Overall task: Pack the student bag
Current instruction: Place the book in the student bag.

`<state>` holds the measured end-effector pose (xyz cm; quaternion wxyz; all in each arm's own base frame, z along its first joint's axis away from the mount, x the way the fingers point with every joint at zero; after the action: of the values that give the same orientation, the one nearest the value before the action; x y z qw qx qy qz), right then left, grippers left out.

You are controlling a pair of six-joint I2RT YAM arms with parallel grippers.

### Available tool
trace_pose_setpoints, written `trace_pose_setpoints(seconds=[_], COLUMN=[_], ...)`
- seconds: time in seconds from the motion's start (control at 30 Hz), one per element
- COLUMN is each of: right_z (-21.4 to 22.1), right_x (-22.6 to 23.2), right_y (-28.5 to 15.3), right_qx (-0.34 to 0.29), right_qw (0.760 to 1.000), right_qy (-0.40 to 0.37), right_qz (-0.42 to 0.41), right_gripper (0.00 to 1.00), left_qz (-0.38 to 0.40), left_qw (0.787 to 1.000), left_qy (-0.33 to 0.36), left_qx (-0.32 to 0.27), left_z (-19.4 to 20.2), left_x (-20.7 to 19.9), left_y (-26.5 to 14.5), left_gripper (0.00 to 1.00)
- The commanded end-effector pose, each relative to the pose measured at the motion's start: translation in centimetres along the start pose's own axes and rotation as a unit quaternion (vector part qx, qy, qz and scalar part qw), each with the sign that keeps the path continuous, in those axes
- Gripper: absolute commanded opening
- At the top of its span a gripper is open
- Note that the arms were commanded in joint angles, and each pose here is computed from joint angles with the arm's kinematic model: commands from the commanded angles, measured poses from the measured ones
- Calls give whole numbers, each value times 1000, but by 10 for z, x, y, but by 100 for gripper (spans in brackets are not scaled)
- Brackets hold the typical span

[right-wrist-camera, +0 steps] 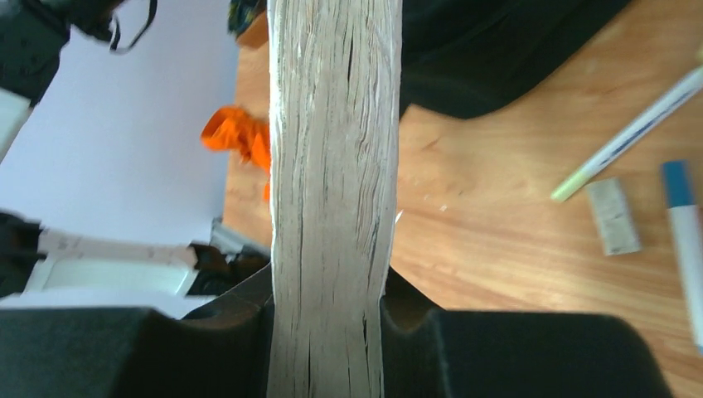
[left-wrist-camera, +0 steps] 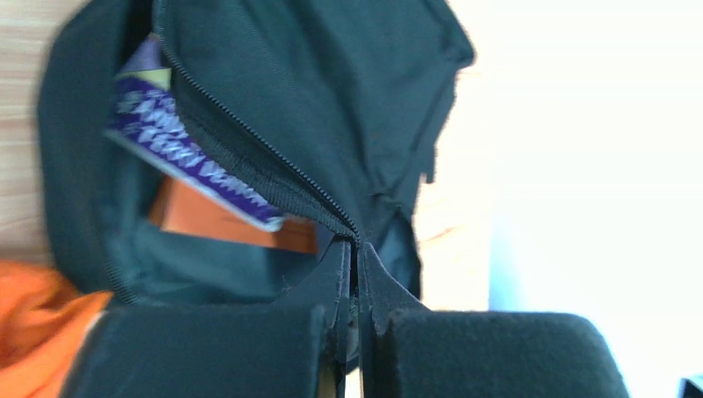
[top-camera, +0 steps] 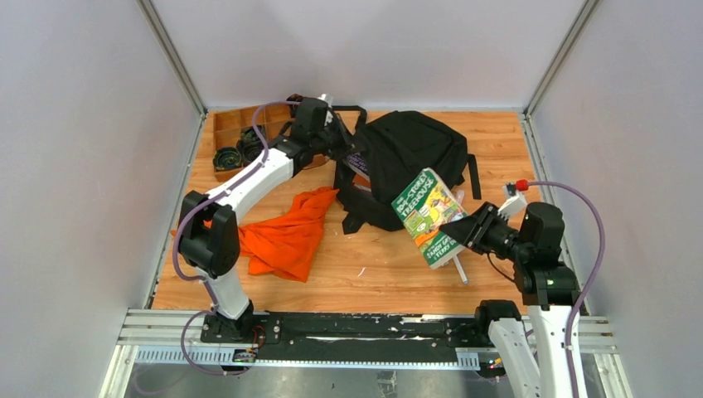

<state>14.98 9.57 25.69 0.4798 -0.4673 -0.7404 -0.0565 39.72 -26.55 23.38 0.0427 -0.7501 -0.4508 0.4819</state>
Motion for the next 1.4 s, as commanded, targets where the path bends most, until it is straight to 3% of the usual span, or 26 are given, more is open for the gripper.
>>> trace_pose_setpoints(seconds=[0.0,0.2,0.33,0.5,0.73,0.97,1.2,1.37], right_z=[28,34,31,34,19,-2,-49,-78], right_x=[18,33,37,31,1,-17,-12,15], right_y=[-6,-14,-1,10,45,75,84,119], right_qx=[89,126,133,120,29,-59,-170,-165], right_qw=[990,980,963,968,968,917,898,902], right_qy=[30,52,116,141,238,393,407,395], right_qz=[-101,-144,-206,-172,-70,-37,-2,-63], right_gripper=[0,0,0,0,0,0,0,0], left_qz=[119,168,216,258,315,359,368,367], left_qw=[993,985,974,963,945,929,927,928], left_qy=[-13,-13,-26,-14,-14,25,34,38], left_qx=[-21,-25,-57,-74,-85,-92,-66,-59], left_z=[-5,-17,-34,-47,-51,-46,-31,-25], left_x=[-73,-111,-143,-178,-197,-205,-199,-194], left_y=[-1,3,-4,-18,-46,-73,-78,-82], left_gripper=[0,0,0,0,0,0,0,0])
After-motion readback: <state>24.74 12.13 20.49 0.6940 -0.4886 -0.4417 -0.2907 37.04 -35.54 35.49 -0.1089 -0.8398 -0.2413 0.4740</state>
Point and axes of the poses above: each gripper's point midway between its finger pads, its own y axis out along the fingers, its own x axis along the line the jaws close on, z = x × y, the point moved 4 cm from there along -y, back along the fingers, and after that the axes turned 3 degrees about y, right-handed, at the moved point
